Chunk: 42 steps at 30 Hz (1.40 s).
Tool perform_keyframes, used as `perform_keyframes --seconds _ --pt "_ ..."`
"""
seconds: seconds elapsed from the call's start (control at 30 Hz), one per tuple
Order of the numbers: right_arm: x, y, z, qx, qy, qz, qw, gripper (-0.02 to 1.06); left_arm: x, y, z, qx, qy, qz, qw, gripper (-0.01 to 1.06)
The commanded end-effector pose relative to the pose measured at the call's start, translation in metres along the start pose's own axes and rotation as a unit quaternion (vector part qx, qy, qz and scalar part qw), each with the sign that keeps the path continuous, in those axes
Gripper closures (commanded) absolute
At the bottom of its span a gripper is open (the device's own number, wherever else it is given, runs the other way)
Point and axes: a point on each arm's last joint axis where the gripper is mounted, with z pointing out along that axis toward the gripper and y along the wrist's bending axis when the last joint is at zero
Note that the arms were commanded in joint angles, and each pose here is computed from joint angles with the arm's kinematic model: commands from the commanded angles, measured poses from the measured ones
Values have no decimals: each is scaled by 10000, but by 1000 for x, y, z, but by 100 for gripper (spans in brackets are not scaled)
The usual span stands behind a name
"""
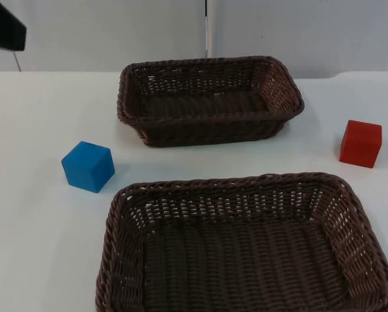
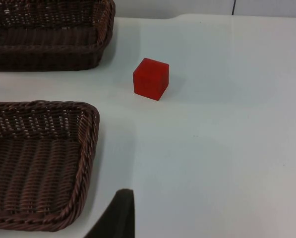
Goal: Pick up one cube with the left hand and place it into the upper basket. Pick up one cube with the right hand and place it into the lower basket.
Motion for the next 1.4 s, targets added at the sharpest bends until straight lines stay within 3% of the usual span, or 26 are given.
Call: perform_keyframes --seconds 0.0,0.33,0.7,1.37 --pt "0 0 -1 -11 -39 -25 10000 0 -14 2 16 123 3 -62 9999 0" --pt "0 0 -1 8 -38 -4 10000 0 -31 -4 75 433 546 190 9974 0" --pt "0 0 -1 8 -38 -4 10000 0 -37 14 128 167 912 297 9952 0" --pt "0 0 -1 15 -38 2 10000 0 6 41 212 -97 1844 162 9827 0"
